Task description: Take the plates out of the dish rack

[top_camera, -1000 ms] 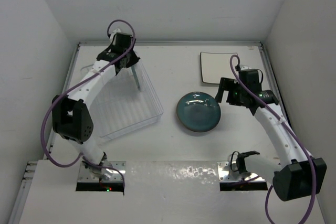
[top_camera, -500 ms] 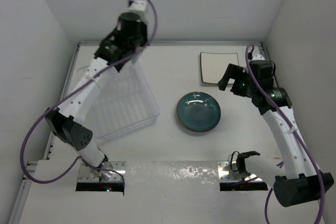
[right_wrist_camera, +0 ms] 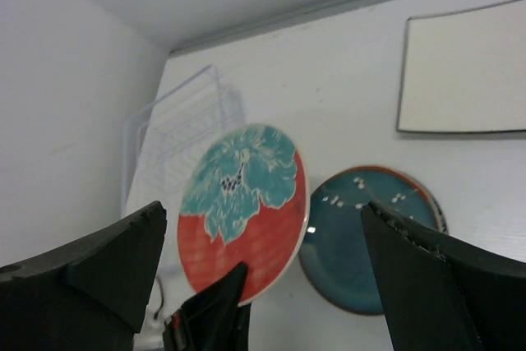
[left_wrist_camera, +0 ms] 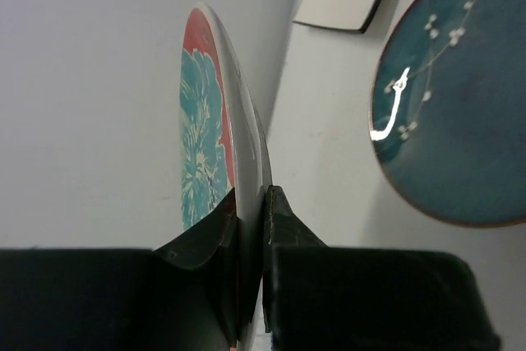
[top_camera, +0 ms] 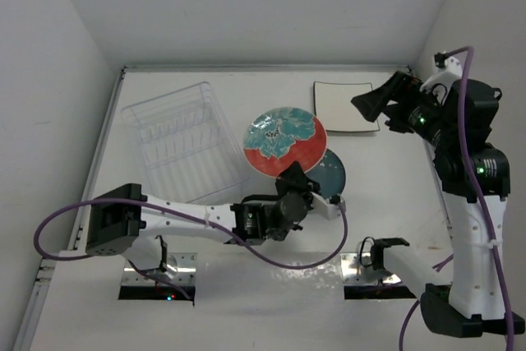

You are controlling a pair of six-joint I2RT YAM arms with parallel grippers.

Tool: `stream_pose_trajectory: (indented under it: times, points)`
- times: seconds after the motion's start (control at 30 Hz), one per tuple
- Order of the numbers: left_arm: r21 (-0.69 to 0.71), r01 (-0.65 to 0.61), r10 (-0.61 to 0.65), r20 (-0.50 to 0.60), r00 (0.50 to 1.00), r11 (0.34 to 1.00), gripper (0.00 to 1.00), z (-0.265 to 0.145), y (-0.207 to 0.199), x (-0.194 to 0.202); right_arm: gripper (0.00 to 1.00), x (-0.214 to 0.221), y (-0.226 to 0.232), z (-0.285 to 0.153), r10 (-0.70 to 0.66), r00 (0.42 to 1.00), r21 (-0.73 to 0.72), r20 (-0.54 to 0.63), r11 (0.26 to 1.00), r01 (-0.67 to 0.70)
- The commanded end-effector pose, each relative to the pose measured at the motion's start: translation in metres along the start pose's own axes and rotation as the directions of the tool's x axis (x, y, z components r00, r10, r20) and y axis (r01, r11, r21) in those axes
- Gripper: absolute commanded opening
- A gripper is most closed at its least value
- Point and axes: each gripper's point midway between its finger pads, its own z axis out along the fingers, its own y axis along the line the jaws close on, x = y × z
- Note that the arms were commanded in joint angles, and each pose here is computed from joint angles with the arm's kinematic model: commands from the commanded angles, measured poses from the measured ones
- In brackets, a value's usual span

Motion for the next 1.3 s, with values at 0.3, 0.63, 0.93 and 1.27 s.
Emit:
stream_pose_trajectory:
  times: [0.3,0.63,0.93,1.27]
  points:
    - [-0.361,0.052,-0.001,0.141,0.99,0.931,0.0,-0.073,0.079,-0.049,0.99,0.131,-0.028,0.043,0.007,0.9,-0.161,-0.436,0.983,-0.086]
    - [-0.296,0.043,0.002,0.151,0.989,0.954,0.0,-0.067,0.05,-0.053,0.57,0.147,-0.003,0.049,0.045,0.887,-0.359,-0.459,0.904,-0.232]
    - [-0.267,0.1,-0.074,0.103,0.992,0.958,0.57,-0.055,0.048,-0.051,0.0,0.143,-0.019,0.067,0.174,0.884,-0.296,-0.434,0.899,-0.322]
    - [-0.028,0.18,-0.182,-0.152,0.971,0.983,0.94,-0.053,-0.009,0.005,0.0,0.147,-0.116,0.102,0.286,0.928,-0.034,-0.24,0.953,-0.302]
